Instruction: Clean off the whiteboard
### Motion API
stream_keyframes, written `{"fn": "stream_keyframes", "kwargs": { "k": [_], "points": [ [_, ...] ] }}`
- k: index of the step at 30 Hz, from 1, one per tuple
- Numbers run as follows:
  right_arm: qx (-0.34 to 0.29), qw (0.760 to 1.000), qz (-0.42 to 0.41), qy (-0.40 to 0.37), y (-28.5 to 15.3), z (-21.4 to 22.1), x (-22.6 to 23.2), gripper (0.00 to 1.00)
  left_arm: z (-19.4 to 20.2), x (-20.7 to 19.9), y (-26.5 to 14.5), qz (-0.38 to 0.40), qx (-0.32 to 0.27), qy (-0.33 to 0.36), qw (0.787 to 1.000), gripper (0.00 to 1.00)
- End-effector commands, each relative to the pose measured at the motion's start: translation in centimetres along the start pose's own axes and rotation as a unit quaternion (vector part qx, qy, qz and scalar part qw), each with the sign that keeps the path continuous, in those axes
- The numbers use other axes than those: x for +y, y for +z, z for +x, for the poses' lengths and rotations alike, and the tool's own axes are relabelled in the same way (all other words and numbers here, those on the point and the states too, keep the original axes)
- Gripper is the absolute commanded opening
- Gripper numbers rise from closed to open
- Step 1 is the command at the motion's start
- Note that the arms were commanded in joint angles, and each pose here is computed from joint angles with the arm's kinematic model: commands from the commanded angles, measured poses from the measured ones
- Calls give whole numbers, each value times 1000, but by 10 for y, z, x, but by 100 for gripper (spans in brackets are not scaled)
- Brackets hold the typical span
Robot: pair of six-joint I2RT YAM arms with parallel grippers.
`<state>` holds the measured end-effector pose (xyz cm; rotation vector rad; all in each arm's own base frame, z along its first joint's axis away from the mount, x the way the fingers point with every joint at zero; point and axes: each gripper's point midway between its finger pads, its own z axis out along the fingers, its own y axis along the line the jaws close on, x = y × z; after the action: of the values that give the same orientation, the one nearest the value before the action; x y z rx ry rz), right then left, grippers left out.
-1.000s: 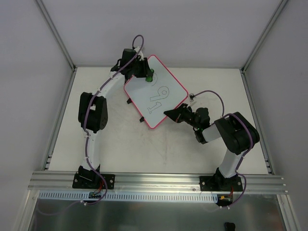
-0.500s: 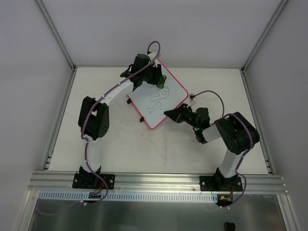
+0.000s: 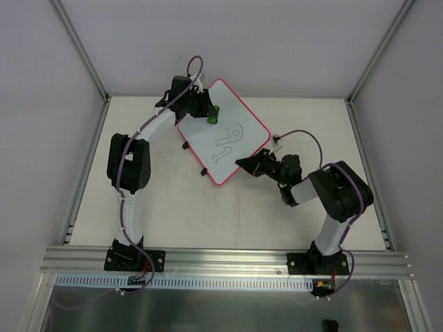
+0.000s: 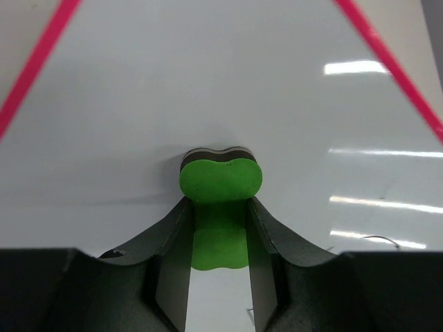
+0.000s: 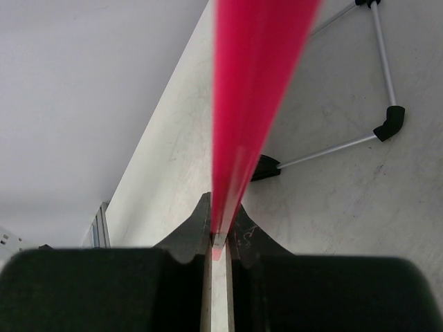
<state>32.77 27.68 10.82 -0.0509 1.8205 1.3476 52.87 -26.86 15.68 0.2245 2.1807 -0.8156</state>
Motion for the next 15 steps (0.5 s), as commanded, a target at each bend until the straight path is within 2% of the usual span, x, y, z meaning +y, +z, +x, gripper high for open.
{"fn": "stream_keyframes", "kwargs": {
  "k": [1,7,15],
  "points": [
    [28,983,-150,-103,-7,10,66,0,52,51,7,-70,59,-23,996,0],
    [27,983,-148,-102,-7,10,65,0,63,59,-1,-78,63,-23,995,0],
    [27,983,-150,-102,-8,10,66,0,71,-2,-2,-15,54,27,998,0]
  ]
}}
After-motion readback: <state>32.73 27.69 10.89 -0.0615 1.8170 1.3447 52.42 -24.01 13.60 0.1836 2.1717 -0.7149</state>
